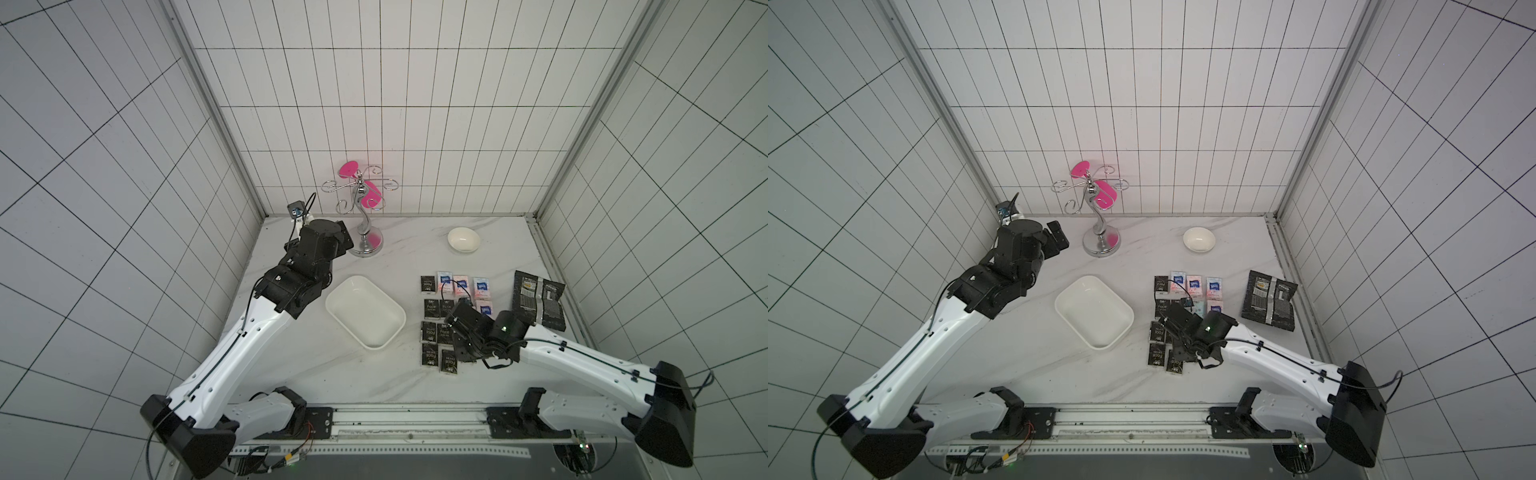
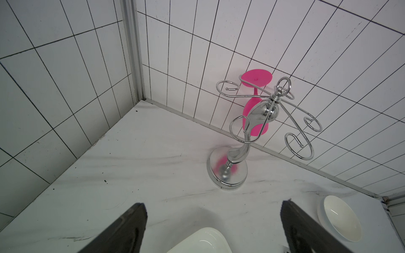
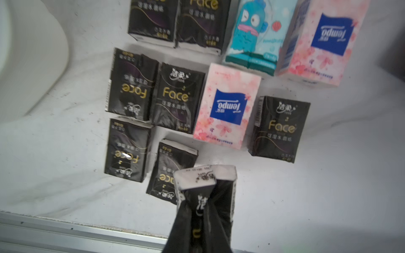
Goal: Take the pocket tissues out of the storage box
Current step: Place the pocket tissues at the center of the board.
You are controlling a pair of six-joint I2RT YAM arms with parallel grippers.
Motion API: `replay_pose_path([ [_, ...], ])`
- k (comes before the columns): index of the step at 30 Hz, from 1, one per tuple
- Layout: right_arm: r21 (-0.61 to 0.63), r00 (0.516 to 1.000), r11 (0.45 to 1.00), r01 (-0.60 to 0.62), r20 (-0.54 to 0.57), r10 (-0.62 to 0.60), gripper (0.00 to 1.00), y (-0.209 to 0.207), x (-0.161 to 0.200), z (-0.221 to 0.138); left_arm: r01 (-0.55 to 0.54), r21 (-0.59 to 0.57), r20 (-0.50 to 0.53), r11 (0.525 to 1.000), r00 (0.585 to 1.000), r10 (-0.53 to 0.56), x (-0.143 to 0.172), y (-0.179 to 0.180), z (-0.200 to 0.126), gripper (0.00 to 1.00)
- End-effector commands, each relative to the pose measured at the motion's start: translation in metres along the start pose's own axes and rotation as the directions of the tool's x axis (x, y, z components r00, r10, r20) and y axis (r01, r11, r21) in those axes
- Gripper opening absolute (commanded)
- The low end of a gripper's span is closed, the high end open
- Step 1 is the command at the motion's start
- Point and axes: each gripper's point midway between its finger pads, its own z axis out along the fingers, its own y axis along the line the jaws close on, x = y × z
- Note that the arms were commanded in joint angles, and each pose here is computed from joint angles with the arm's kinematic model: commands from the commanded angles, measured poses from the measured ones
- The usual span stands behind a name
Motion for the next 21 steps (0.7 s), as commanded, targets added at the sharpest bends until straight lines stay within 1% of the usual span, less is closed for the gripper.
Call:
replay_pose_path([
  [1,0.031,0.995,0.995,-0.098,-0.007,0.099,0.05,-0.013,0.015,0.011,0.018,0.023,0.015,1.0,1.0,-0.018,-0.007,-0.005,-0.003,0.98],
  [5,0.031,0.99,0.989,-0.144,-0.009,0.144,0.06,-0.013,0.02,0.026,0.018,0.031,0.011,0.999,1.0,-0.018,-0.005,-0.006,-0.002,0.99],
  [9,0.02,0.989,0.989,-0.149,-0.002,0.149,0.06,-0.007,0.018,0.039,0.022,0.038,0.004,0.999,1.0,-0.022,-0.004,-0.009,-0.001,0.99],
  [12,0.032,0.988,0.988,-0.149,-0.028,0.15,0.07,-0.003,0.02,0.047,0.022,0.038,0.007,0.999,1.0,-0.023,-0.005,-0.009,-0.002,0.99],
  [18,0.054,0.986,0.985,-0.163,-0.03,0.164,0.07,-0.011,0.026,0.051,0.024,0.037,0.017,0.999,1.0,-0.025,-0.008,-0.007,-0.005,0.99],
  [21,0.068,0.985,0.984,-0.167,-0.028,0.169,0.09,-0.016,0.029,0.053,0.023,0.036,0.014,0.999,1.0,-0.023,-0.007,-0.007,-0.004,0.98],
])
